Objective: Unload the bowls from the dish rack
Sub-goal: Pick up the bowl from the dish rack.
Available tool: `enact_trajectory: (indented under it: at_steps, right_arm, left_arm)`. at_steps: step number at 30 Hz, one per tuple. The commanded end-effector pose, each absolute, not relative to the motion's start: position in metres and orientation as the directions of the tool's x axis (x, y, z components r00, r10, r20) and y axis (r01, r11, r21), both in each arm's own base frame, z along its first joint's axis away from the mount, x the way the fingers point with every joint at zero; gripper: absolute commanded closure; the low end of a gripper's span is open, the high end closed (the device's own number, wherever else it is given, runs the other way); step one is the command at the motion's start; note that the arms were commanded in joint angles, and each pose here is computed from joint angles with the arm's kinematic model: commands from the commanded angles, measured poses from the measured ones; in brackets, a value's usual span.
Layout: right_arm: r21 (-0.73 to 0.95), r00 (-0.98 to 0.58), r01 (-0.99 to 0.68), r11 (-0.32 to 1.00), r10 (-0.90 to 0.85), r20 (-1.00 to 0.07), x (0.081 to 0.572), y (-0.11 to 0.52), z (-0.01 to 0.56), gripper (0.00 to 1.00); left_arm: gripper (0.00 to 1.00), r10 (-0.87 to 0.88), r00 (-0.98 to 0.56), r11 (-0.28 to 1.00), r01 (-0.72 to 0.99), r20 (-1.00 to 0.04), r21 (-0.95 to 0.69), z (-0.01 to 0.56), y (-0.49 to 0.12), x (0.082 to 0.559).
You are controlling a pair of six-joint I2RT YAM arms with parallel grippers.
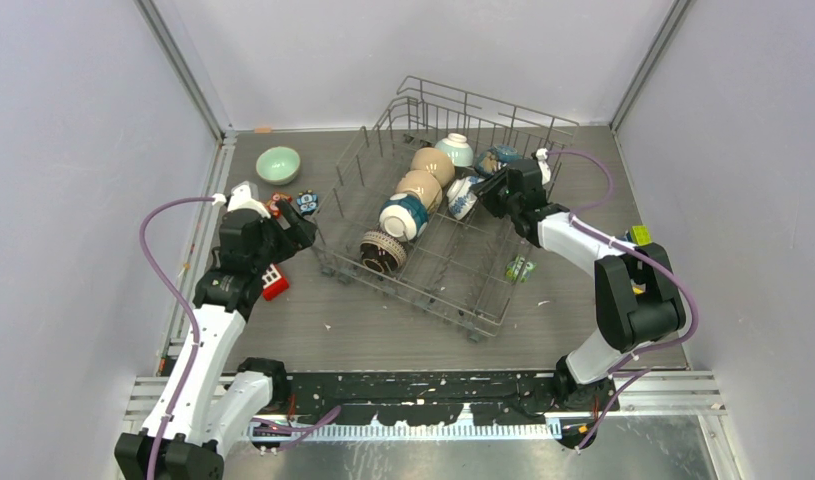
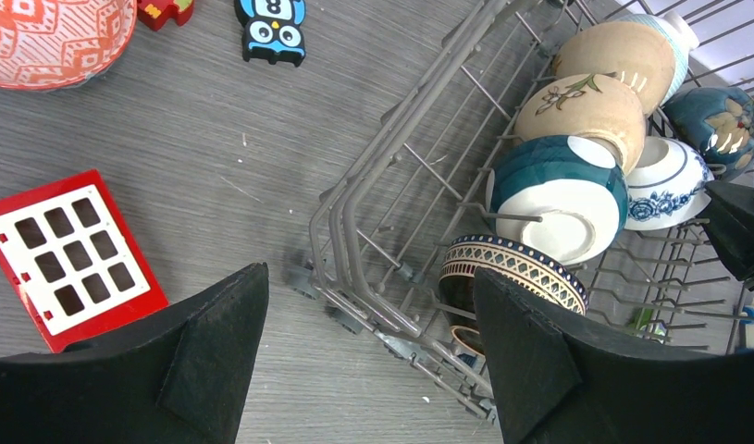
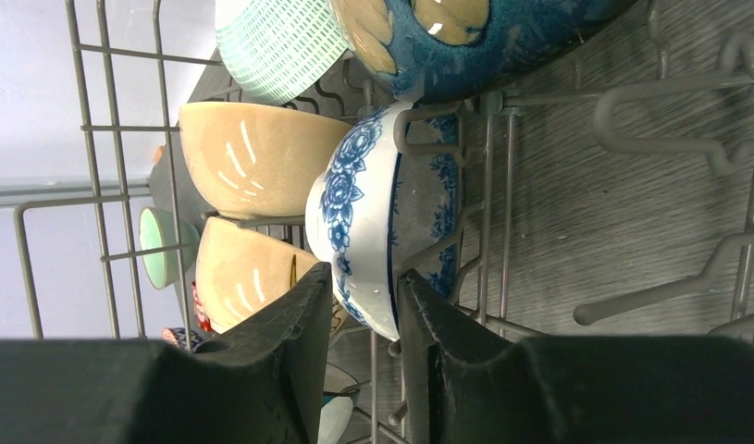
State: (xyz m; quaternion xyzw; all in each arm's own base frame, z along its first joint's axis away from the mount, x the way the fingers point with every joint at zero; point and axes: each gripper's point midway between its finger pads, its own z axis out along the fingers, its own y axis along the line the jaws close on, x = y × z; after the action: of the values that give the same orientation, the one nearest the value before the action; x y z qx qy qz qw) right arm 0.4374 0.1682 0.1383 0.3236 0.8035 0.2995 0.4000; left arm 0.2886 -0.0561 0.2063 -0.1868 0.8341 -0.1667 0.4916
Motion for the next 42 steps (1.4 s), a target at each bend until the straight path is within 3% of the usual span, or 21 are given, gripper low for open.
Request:
enact_trajectory:
  at_steps: [1, 25, 37, 42]
  right_arm:
    - [0.789, -0.453, 0.176, 0.589, 0.76, -0.466, 0.441, 0.182, 0.171, 0.63]
    - [0.841, -0.49, 0.113, 0.53, 0.766, -0.417, 0.447, 0.201, 0.165, 0.76]
    - [0.847, -0.493, 0.062, 0.528, 0.754, -0.434, 0.442, 0.203, 0.172, 0.87]
    - [0.855, -0.499, 0.042, 0.516, 0.753, -0.429, 0.44, 0.206, 0.174, 0.98]
  left_arm:
    - [0.18, -0.491, -0.414, 0.864, -0.123, -0.766, -0.487, 0.217, -0.058, 0.293]
    - [0.18, -0.494, -0.415, 0.863, -0.126, -0.764, -0.489, 0.215, -0.058, 0.293]
    - [0.18, -0.493, -0.43, 0.86, -0.11, -0.756, -0.499, 0.214, -0.063, 0.292]
    - [0.18, -0.491, -0.427, 0.863, -0.118, -0.759, -0.492, 0.213, -0.06, 0.292]
